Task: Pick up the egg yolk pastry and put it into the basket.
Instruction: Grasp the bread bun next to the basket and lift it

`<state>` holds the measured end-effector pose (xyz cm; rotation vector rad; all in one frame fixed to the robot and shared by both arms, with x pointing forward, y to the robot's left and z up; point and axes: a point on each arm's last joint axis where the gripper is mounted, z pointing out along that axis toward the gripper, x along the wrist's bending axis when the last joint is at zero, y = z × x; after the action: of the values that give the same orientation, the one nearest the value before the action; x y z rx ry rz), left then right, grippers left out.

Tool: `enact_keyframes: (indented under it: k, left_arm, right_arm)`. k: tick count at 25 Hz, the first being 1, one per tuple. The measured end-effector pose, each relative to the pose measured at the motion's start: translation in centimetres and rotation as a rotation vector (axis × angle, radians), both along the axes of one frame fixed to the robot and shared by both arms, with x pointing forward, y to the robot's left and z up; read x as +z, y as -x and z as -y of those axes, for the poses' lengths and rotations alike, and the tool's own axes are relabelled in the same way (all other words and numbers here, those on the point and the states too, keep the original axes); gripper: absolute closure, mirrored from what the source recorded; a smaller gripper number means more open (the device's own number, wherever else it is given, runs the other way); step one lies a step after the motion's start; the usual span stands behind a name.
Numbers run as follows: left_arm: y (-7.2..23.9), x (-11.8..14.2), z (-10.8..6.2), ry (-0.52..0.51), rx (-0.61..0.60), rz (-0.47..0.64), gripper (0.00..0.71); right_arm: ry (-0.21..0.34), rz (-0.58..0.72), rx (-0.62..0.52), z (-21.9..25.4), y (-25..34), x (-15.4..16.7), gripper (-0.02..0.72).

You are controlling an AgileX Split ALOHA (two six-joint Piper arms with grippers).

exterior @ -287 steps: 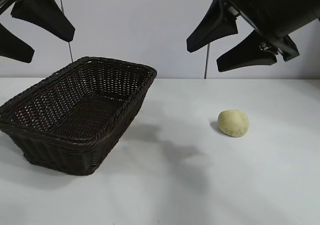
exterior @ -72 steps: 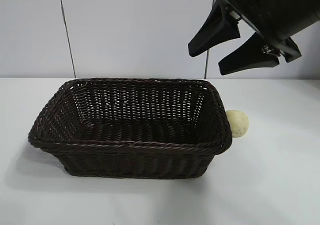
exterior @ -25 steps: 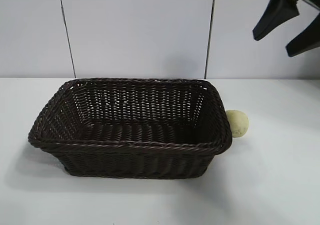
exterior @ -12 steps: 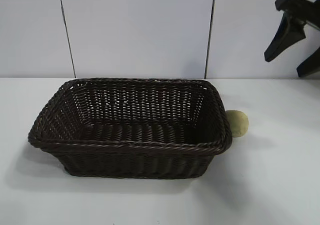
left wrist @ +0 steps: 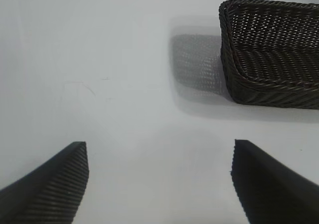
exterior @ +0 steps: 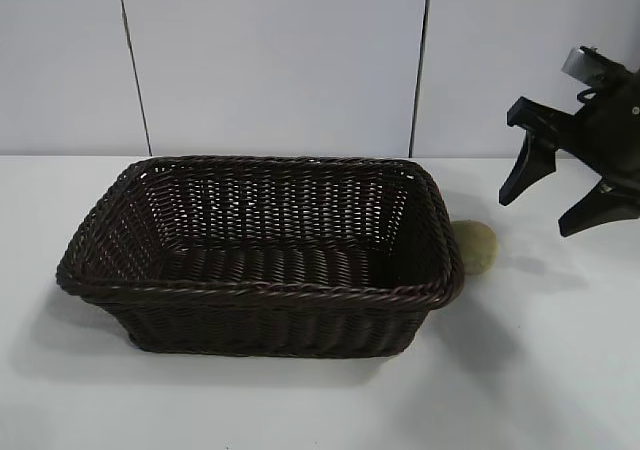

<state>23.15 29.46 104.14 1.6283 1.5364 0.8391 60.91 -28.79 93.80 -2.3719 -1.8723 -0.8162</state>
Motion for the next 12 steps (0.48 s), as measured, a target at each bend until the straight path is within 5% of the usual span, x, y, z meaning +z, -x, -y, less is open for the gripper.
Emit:
enact_keyframes:
  k: [12]
  left_arm:
    - [0.0,0.0,0.0,0.000,0.000,0.000,0.139]
  right_arm:
    - [-0.095,0.014,-0.016,-0.9,-1.2,-2.2,0.217]
